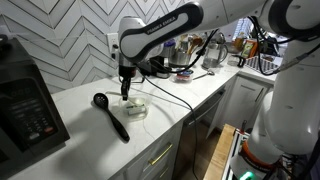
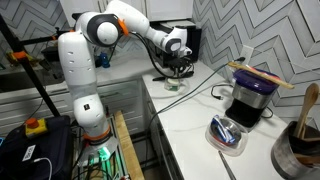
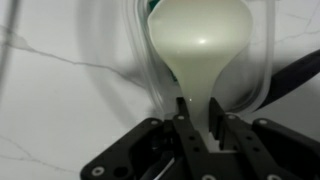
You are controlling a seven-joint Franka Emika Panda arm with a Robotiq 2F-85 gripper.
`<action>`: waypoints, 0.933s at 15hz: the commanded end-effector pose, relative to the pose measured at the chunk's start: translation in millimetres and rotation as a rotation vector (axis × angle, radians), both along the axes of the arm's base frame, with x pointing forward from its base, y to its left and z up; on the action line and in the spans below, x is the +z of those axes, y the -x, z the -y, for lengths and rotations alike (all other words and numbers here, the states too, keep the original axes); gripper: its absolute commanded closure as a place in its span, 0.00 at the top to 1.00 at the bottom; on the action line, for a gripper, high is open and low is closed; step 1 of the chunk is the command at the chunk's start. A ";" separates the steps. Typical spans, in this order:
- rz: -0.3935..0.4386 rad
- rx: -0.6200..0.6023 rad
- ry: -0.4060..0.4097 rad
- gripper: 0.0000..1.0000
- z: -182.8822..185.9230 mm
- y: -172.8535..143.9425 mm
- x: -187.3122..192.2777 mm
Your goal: Move the spoon from the container to the utensil holder
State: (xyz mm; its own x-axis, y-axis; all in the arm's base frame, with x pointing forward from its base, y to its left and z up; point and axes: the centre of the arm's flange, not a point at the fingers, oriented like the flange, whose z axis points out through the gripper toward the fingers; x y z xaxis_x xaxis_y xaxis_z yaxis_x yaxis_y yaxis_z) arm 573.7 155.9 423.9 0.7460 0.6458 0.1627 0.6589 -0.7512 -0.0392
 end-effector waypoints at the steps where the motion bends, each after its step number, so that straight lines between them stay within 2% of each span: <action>1: 0.101 -0.038 -0.059 0.06 4.7 39.7 67.4; 3: 0.213 -0.100 -0.062 0.06 13.8 55.6 105.4; 4: 0.250 -0.136 -0.020 0.06 24.8 62.2 122.7; 7: 0.331 -0.257 0.042 0.06 81.2 90.6 142.1; 12: 0.352 -0.516 0.138 0.06 177.5 157.9 132.6; 14: 0.347 -0.603 0.214 0.06 196.8 179.8 123.0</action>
